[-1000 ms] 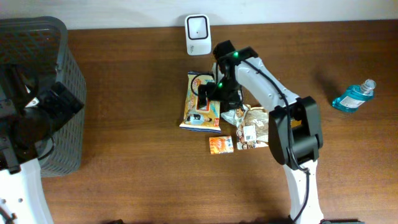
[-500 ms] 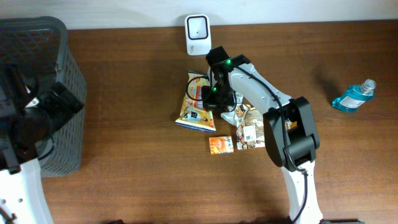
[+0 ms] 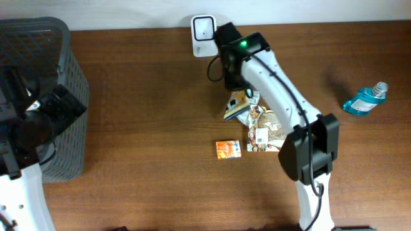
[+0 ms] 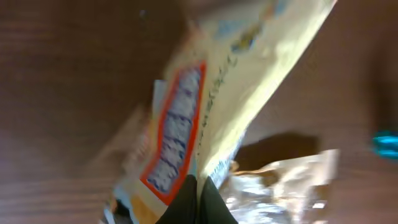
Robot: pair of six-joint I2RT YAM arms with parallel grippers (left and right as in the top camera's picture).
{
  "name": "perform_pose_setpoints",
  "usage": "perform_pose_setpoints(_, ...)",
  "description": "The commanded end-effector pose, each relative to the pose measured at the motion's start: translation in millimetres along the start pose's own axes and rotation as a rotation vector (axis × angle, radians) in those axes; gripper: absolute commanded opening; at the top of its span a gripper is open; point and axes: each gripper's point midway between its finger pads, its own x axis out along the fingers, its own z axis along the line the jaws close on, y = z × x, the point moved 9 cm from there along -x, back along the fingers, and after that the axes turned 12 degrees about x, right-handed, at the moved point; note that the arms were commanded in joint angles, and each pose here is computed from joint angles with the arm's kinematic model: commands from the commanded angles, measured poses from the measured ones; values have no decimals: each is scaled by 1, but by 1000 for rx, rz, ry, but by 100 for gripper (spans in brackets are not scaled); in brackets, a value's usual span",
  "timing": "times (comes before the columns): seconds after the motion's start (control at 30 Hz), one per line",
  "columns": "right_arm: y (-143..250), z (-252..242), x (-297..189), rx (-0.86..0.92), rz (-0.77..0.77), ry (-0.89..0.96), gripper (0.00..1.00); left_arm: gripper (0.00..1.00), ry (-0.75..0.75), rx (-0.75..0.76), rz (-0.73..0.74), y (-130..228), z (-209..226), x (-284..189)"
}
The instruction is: Scan the item barcode
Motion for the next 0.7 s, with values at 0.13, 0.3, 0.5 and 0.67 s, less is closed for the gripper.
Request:
perform_pose_setpoints(0.13, 33, 75, -31, -110, -239, 78, 4, 99, 8, -13, -12, 0, 1, -4)
perform_pose_setpoints(0.3, 64, 125, -15, -166, -140, -74, 4, 99, 8, -13, -12, 0, 1, -4)
perform_pose_setpoints(0.5, 84, 152, -16, -191, -111, -160, 4, 99, 8, -13, -12, 0, 1, -4)
perform_pose_setpoints(0.67, 81, 146, -32, -187, -122, -171, 4, 99, 8, -13, -12, 0, 1, -4)
